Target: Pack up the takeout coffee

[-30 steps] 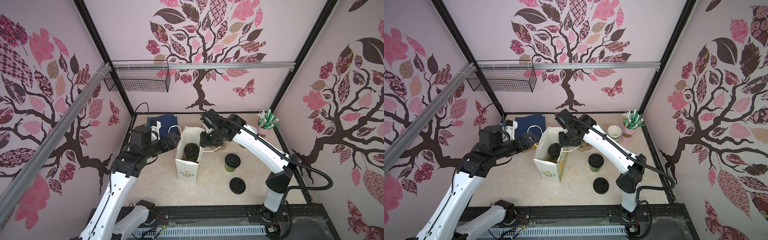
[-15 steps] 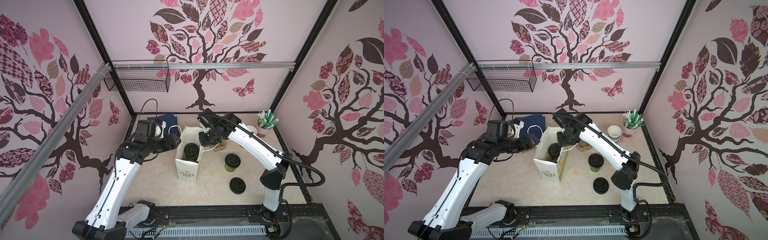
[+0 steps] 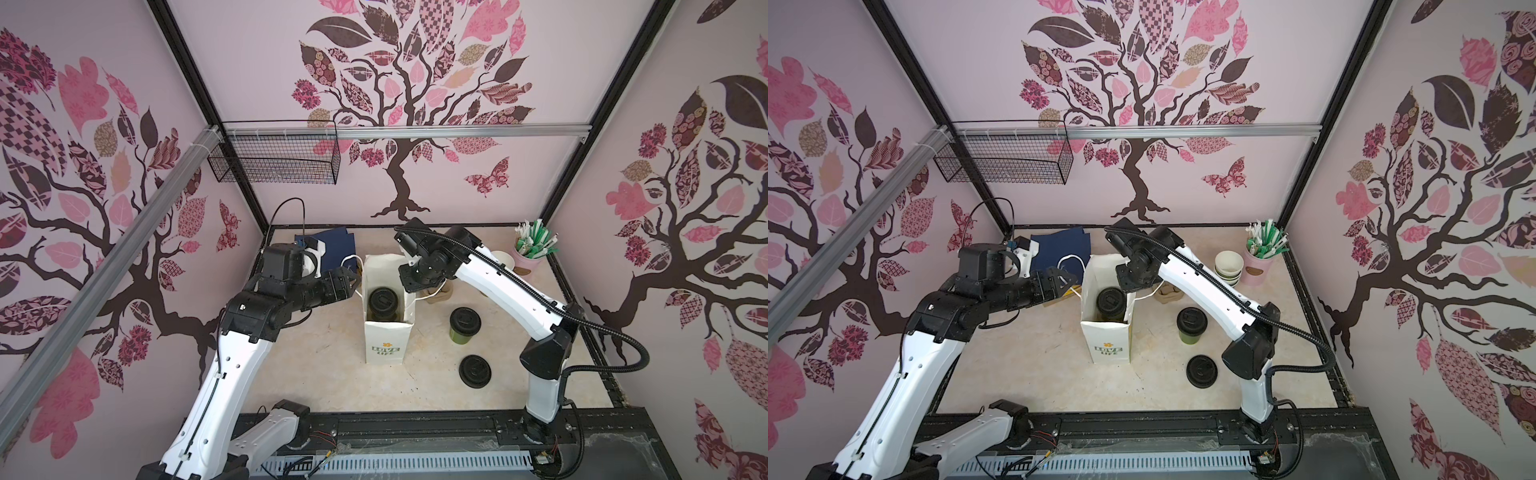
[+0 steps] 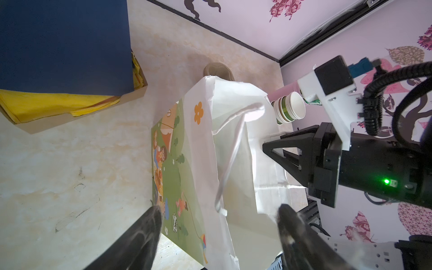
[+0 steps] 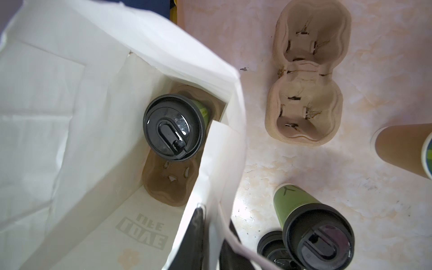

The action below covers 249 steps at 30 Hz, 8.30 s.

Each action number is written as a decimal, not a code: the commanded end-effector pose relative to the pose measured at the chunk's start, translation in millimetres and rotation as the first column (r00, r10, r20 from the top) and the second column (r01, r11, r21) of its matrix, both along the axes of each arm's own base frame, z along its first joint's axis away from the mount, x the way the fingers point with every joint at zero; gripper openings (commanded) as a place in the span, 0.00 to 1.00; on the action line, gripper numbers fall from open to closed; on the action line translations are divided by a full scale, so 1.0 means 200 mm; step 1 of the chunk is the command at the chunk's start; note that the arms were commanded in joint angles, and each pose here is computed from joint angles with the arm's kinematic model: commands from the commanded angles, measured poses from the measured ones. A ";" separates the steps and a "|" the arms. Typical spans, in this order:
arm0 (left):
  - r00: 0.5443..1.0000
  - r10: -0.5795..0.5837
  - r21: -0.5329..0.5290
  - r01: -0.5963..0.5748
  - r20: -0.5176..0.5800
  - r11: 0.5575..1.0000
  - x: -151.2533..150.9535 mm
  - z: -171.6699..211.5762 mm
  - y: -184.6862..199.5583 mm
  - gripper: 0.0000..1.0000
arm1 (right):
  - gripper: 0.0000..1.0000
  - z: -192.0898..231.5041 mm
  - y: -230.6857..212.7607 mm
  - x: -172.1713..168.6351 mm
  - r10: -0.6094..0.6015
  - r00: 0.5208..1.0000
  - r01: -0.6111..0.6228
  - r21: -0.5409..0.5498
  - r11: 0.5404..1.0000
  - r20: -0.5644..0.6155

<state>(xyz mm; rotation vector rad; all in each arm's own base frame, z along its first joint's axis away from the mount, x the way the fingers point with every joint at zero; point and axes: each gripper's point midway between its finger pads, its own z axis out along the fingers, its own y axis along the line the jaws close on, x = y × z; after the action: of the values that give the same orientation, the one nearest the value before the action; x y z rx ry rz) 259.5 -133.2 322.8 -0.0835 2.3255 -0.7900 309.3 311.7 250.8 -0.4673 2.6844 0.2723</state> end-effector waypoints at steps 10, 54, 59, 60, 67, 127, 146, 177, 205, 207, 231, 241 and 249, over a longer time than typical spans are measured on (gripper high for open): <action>0.993 0.098 -0.072 -0.093 0.067 0.993 0.03 0.10 0.04 0.85 | 0.77 0.30 0.01 0.01 0.004 0.996 -0.016 0.126 0.992 0.092; 0.929 -0.370 -0.263 0.363 0.027 0.894 -0.19 0.18 -0.64 0.87 | 0.75 0.19 -0.79 -0.25 -0.356 0.929 0.369 0.289 0.883 -0.097; 0.926 -0.378 -0.273 0.367 0.016 0.889 -0.13 0.13 -0.69 0.62 | 0.74 0.08 -0.78 -0.23 -0.331 0.939 0.344 0.267 0.900 -0.095; 0.926 -0.377 -0.272 0.366 0.014 0.890 -0.12 0.12 -0.70 0.56 | 0.73 0.06 -0.77 -0.22 -0.322 0.941 0.337 0.260 0.905 -0.100; 0.940 -0.339 -0.253 0.333 0.020 0.908 -0.07 0.13 -0.70 0.21 | 0.63 0.05 -0.66 -0.29 -0.214 0.956 0.271 0.331 0.904 -0.199; 0.987 -0.159 -0.182 0.156 -0.004 0.971 0.05 0.10 -0.43 0.43 | 0.94 -0.55 -0.97 -0.21 -0.449 0.866 0.448 -0.056 0.892 -0.220; 0.986 -0.164 -0.181 0.159 -0.015 0.971 0.06 0.08 -0.43 0.45 | 0.93 -0.60 -1.06 -0.17 -0.466 0.865 0.426 -0.217 0.878 -0.188; 0.986 -0.166 -0.178 0.160 -0.021 0.971 0.07 0.07 -0.44 0.46 | 0.85 -0.63 -1.03 -0.09 -0.477 0.862 0.442 -0.202 0.874 -0.174; 0.984 -0.178 -0.191 0.170 -0.023 0.967 0.05 0.08 -0.44 0.52 | 0.74 -0.59 -1.05 -0.09 -0.491 0.856 0.459 -0.199 0.866 -0.160; 0.983 -0.182 -0.199 0.174 -0.025 0.964 0.04 0.07 -0.45 0.54 | 0.73 -0.55 -1.07 -0.11 -0.498 0.855 0.467 -0.203 0.861 -0.145; 0.973 -0.225 -0.212 0.211 -0.046 0.954 0.04 0.03 -0.49 0.59 | 0.74 0.07 -1.27 -0.50 -0.574 0.817 0.570 -0.074 0.818 -0.045; 0.973 -0.226 -0.200 0.212 -0.052 0.957 0.04 0.01 -0.49 0.57 | 0.73 0.31 -1.18 -0.57 -0.455 0.890 0.451 0.122 0.884 0.008; 0.970 -0.236 -0.202 0.221 -0.052 0.954 0.06 0.00 -0.51 0.56 | 0.70 0.55 -1.18 -0.70 -0.409 0.905 0.364 0.283 0.887 0.118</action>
<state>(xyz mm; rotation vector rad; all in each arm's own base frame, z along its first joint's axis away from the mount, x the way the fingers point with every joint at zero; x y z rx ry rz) 271.0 -232.9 332.0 0.0478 2.3379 -1.1518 185.0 75.7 349.1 0.1326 2.4699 0.3760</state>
